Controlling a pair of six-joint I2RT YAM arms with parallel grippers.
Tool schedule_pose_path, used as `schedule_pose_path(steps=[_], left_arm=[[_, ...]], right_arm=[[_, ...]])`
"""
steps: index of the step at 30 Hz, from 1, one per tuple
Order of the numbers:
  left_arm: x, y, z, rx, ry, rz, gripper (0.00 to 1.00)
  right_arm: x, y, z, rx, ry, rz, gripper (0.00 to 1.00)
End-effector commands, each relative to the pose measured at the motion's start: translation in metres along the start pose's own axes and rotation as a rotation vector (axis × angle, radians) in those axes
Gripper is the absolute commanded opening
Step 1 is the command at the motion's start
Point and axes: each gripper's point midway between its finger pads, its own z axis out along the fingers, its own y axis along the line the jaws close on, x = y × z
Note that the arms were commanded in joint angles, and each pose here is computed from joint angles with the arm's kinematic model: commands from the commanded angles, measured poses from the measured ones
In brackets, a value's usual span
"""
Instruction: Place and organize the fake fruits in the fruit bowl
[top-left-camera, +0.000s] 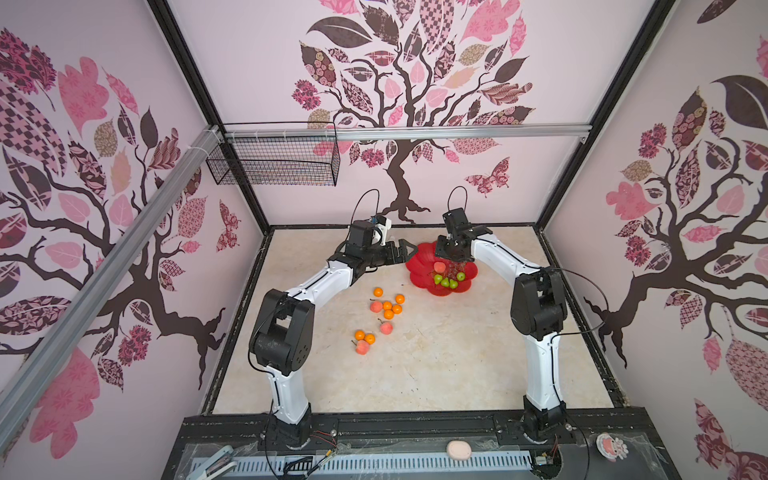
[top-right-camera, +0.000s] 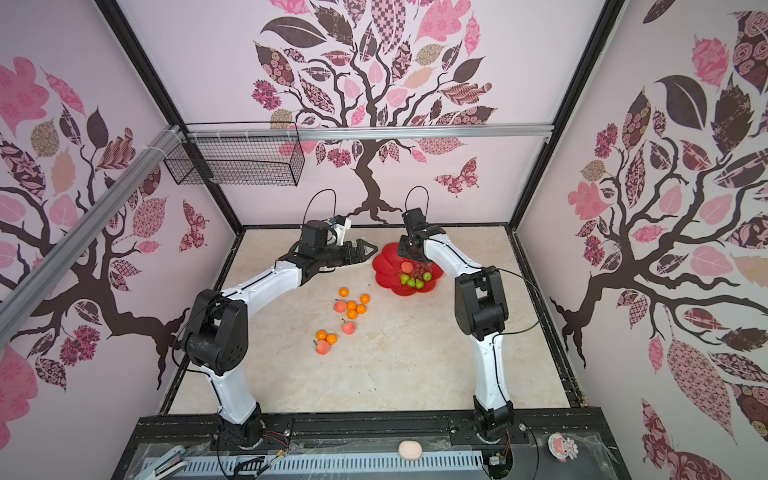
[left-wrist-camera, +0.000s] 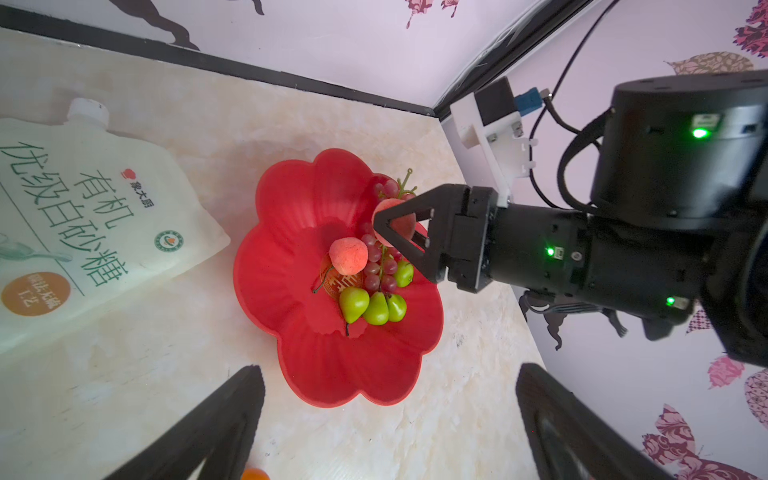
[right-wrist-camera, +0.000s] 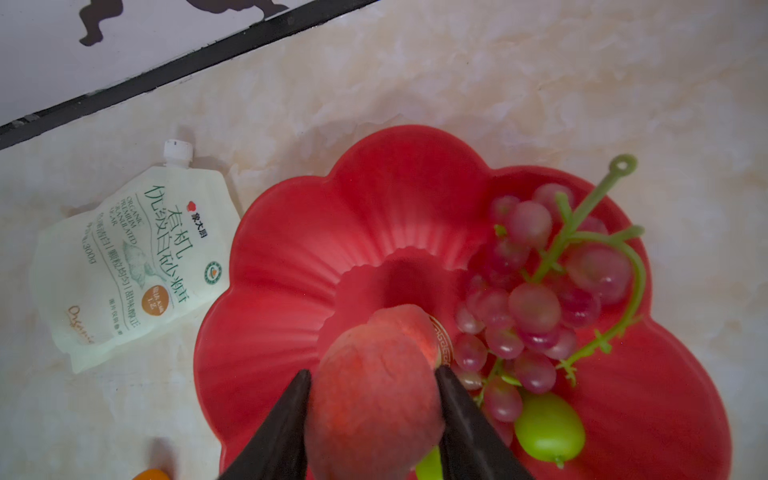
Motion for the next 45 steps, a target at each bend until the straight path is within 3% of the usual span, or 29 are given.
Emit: schedule_pose_path(steps=[1, 26, 36, 45], left_arm=[[0.012, 0.006, 0.008, 0.0, 0.016, -0.007, 0.99], [0.034, -0.002, 0.013, -0.113, 0.119, 0.17, 0.99], [0.033, -0.004, 0.011, -0.139, 0.168, 0.172, 0.98], [0.028, -0.004, -0.005, -0.125, 0.272, 0.215, 0.98]], right_arm=[[0.005, -0.015, 0.02, 0.07, 0.038, 0.014, 0.49], [-0.003, -0.038, 0.059, 0.155, 0.052, 0.049, 0.53], [-0.015, -0.031, 0.041, 0.134, 0.024, 0.041, 0.55], [-0.038, -0.018, -0.013, 0.079, -0.059, 0.02, 0.54]])
